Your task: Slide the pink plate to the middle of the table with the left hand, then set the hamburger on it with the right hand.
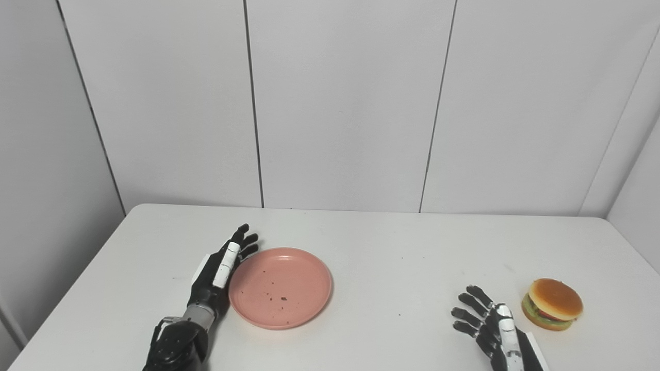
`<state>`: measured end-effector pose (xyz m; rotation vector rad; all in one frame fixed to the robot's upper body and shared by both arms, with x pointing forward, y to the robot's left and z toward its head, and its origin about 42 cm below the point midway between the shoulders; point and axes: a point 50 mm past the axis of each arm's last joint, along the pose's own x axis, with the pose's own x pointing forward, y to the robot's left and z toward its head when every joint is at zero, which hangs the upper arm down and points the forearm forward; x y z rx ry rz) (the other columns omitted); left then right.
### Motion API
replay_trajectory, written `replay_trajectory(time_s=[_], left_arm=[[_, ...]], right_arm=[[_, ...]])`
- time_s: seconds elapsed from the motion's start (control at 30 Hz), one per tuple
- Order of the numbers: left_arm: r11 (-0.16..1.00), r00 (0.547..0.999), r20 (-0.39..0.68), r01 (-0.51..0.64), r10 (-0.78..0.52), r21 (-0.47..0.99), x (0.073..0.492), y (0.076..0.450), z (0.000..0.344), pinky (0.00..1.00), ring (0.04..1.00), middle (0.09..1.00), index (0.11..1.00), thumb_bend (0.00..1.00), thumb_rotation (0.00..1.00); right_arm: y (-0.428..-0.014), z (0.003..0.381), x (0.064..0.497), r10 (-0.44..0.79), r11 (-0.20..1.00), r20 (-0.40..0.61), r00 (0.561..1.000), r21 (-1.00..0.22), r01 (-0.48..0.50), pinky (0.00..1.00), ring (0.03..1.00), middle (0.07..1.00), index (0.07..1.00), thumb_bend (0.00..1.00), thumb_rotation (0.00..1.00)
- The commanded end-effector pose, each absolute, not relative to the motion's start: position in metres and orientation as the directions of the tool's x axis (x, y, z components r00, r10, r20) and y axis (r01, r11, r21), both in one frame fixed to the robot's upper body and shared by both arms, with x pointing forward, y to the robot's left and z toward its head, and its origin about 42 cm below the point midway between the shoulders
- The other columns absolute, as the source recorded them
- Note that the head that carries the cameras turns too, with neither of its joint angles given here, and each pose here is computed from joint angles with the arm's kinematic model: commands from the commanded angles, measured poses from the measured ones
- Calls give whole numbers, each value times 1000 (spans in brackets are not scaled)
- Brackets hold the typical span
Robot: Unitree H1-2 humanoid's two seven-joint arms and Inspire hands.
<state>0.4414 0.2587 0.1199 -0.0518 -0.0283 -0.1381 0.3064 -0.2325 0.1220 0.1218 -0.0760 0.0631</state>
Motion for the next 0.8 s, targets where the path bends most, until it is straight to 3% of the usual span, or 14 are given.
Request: replay_trajectory(time_s=[0.0,0.47,0.77], left_arm=[[980,980,80,189,-184,-61,448,250,136,855,897,898,922,913,882],[977,979,75,195,-188,-89,442,222,129,864,892,892,912,936,881],[978,980,89,188,-180,-92,435,197,134,956,899,876,878,922,871]], right_arm=[[-218,115,300,61,987,42,997,144,-66,766,769,834,839,778,1000],[-199,123,299,50,988,44,998,146,-56,748,757,822,822,819,1000],[-193,126,299,51,987,44,998,149,-58,774,773,835,832,824,1000]])
